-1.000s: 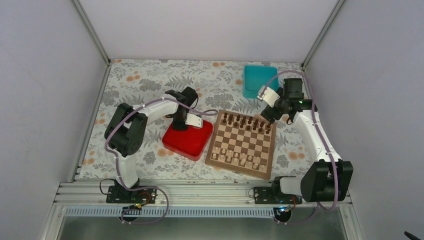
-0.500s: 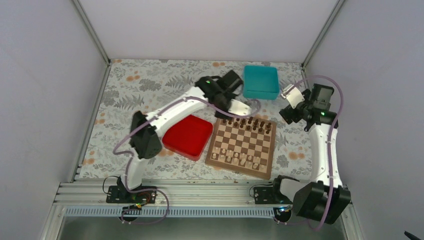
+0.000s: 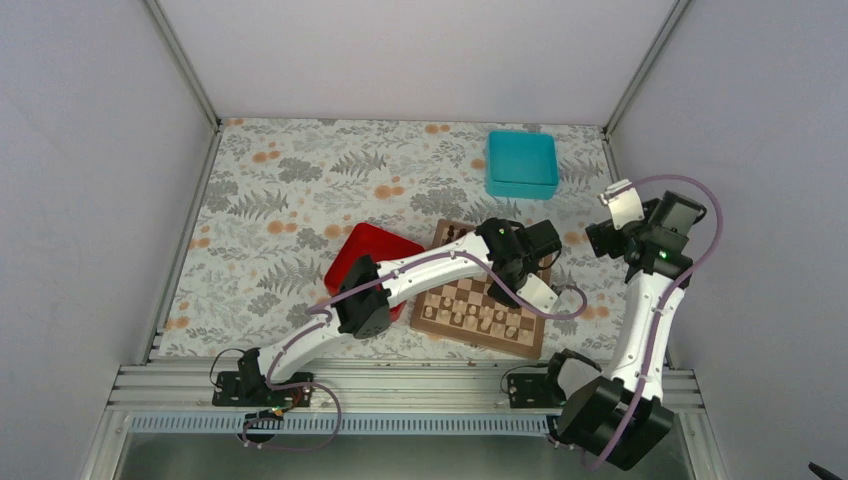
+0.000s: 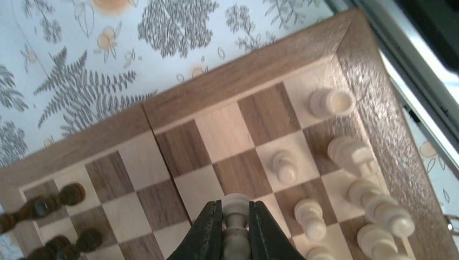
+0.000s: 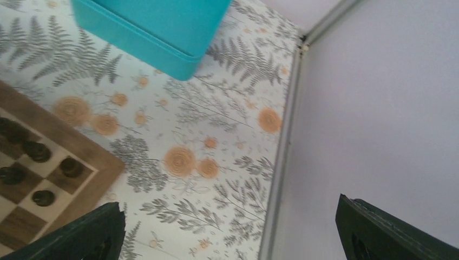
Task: Set up the chess pieces on the board
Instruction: Place the chess piece on the chessboard.
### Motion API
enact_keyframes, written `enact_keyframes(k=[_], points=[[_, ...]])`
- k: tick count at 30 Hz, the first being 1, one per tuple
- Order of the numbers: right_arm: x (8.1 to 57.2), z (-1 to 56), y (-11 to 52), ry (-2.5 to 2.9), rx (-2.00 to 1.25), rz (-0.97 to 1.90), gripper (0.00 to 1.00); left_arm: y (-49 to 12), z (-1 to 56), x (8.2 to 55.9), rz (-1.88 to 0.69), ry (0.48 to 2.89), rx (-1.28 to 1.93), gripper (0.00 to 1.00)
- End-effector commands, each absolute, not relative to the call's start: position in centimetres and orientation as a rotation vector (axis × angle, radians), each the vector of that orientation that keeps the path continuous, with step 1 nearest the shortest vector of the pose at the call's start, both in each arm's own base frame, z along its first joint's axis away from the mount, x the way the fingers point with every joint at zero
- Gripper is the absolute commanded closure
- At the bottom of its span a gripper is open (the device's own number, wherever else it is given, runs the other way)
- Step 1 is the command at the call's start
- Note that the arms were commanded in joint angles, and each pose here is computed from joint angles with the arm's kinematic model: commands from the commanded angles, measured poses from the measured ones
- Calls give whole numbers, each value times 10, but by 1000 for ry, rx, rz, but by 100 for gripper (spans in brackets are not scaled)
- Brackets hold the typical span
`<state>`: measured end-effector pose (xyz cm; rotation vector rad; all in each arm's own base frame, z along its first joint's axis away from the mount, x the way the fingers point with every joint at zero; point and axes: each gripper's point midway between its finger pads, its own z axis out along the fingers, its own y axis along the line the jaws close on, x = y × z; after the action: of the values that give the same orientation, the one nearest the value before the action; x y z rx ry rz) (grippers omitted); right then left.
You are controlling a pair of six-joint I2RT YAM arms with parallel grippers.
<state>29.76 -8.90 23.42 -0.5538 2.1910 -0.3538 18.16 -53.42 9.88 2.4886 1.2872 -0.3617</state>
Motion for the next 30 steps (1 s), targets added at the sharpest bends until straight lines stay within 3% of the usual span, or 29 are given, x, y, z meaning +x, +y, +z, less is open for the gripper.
enact_keyframes(k=[1,12,30], points=[[293,254,-106,2109,-465,-407,0,-556,121,169,-422,1175,2435,97],[287,278,-107,2033,-432,-420,0,-580,97,137,-402,1059,2478,97],[286,331,-116,1917,-385,-504,0,-575,67,137,-374,1086,2536,98]])
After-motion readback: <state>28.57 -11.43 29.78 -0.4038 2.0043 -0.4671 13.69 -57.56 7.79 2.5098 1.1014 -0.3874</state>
